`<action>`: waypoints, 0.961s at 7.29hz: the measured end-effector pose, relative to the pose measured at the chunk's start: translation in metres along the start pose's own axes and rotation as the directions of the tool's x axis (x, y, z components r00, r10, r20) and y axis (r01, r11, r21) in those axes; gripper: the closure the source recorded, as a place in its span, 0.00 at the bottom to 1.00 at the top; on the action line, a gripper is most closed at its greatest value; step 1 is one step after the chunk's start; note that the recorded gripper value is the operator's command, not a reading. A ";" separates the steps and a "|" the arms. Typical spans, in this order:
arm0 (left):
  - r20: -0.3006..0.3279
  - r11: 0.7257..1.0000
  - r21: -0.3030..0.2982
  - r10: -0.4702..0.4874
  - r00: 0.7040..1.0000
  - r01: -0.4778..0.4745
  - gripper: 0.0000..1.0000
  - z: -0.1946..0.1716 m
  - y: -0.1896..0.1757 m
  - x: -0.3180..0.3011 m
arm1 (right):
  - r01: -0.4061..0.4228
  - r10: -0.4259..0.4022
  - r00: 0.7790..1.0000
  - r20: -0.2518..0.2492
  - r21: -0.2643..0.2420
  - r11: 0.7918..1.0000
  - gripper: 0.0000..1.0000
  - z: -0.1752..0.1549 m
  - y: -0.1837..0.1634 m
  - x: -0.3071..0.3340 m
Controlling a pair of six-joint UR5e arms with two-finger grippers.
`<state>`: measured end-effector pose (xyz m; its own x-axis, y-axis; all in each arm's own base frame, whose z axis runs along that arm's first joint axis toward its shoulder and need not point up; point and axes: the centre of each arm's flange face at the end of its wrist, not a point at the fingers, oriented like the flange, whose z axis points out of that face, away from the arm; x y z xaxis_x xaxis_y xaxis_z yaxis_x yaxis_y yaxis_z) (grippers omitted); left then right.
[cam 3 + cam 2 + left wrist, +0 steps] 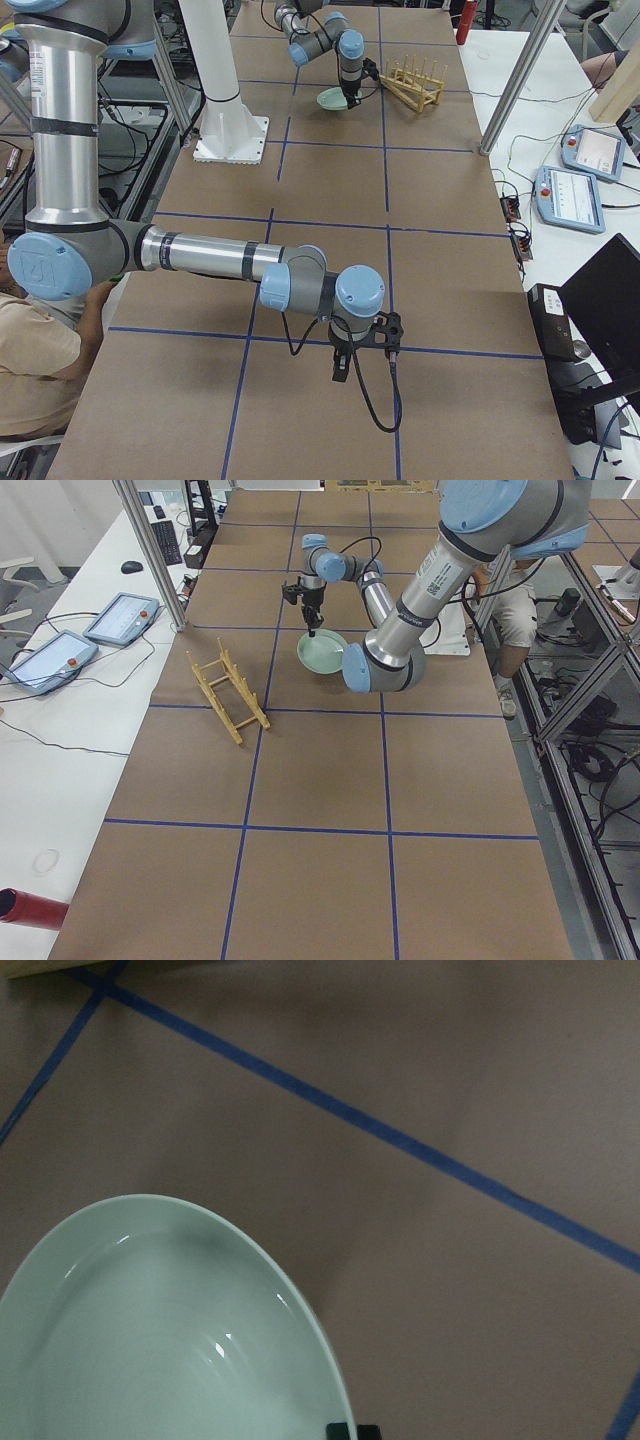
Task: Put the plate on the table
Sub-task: 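Carry the plate with the left gripper toward the robot, tilting it flat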
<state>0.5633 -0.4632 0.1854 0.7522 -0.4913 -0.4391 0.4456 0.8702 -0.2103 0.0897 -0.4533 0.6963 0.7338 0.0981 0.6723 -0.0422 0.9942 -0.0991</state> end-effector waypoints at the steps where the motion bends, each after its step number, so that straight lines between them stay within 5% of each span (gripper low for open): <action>1: 0.026 0.999 -0.001 0.033 0.999 -0.033 1.00 0.005 0.002 0.010 | 0.000 0.000 1.000 0.000 0.000 1.000 0.00 0.000 0.000 0.000; 4: 0.067 0.995 -0.006 0.100 0.993 -0.100 1.00 0.024 0.005 0.014 | 0.000 0.000 1.000 0.000 0.000 1.000 0.00 0.000 0.000 0.000; 6: 0.079 0.994 -0.012 0.112 0.990 -0.112 0.85 0.037 0.011 0.009 | 0.000 0.000 1.000 0.000 0.000 1.000 0.00 0.000 0.000 0.000; 7: 0.079 0.993 -0.015 0.121 0.990 -0.120 0.67 0.043 0.016 0.008 | 0.000 0.000 1.000 0.000 0.000 1.000 0.00 0.000 0.000 0.000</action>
<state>0.5974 -0.4548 0.2159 0.8366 -0.3841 -0.3905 0.3447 0.9233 -0.1696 0.0897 -0.4533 0.6963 0.7338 0.0981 0.6723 -0.0422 0.9942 -0.0990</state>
